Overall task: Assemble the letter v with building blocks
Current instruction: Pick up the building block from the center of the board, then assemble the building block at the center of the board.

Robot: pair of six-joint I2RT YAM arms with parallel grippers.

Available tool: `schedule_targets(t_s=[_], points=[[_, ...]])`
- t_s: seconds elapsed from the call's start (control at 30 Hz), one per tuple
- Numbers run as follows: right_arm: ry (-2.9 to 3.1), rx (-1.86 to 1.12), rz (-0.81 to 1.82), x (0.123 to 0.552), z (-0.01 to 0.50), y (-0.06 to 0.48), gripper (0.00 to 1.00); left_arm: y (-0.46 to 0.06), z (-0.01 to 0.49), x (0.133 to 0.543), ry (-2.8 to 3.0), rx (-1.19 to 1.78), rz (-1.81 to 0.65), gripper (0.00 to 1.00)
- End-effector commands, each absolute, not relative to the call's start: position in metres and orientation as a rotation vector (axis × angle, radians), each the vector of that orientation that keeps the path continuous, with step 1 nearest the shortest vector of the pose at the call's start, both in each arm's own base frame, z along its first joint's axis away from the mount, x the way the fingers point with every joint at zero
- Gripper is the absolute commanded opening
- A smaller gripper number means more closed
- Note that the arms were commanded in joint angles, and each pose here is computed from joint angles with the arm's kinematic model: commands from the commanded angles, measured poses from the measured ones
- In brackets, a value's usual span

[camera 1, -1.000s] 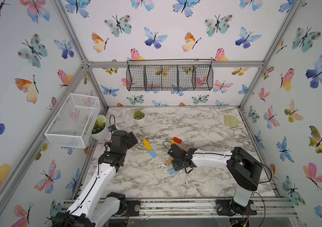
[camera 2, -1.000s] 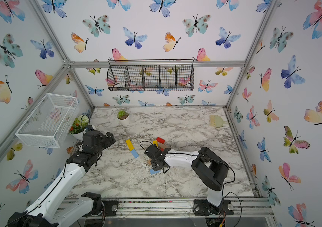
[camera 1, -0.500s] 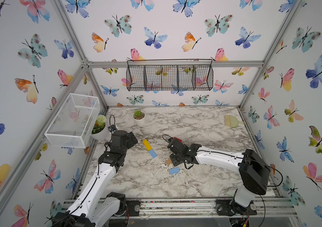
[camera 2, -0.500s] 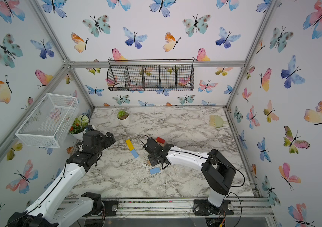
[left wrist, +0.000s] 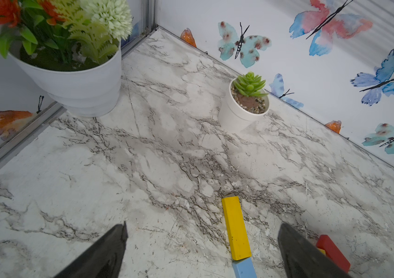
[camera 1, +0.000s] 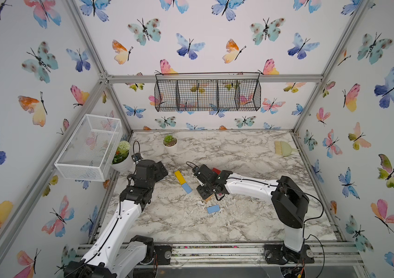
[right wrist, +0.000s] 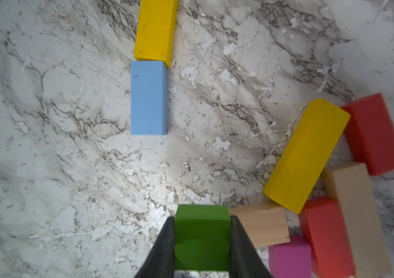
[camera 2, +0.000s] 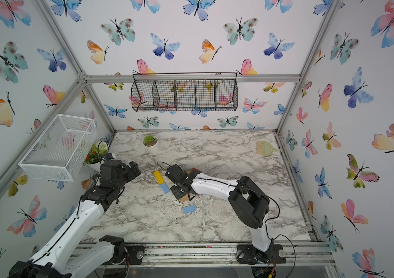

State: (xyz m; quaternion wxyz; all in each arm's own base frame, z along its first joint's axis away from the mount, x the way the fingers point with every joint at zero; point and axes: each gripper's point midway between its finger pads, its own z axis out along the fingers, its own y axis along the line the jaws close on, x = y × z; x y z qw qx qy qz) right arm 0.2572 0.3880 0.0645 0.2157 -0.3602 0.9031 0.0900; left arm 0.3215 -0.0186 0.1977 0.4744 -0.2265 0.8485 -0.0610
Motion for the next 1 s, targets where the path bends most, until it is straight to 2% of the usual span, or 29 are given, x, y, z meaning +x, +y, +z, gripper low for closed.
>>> schedule_targets(t_s=[0.0,0.97], points=[[2.505,-1.07,0.272,0.251,0.059,0.396,0.23,-0.016,0.203,0.321,2.057,-0.558,-0.151,0.98],[2.554,-1.193,0.246,0.242,0.017,0.426,0.25,-0.014,0.203,0.319,2.055,-0.559,-0.146,0.98]])
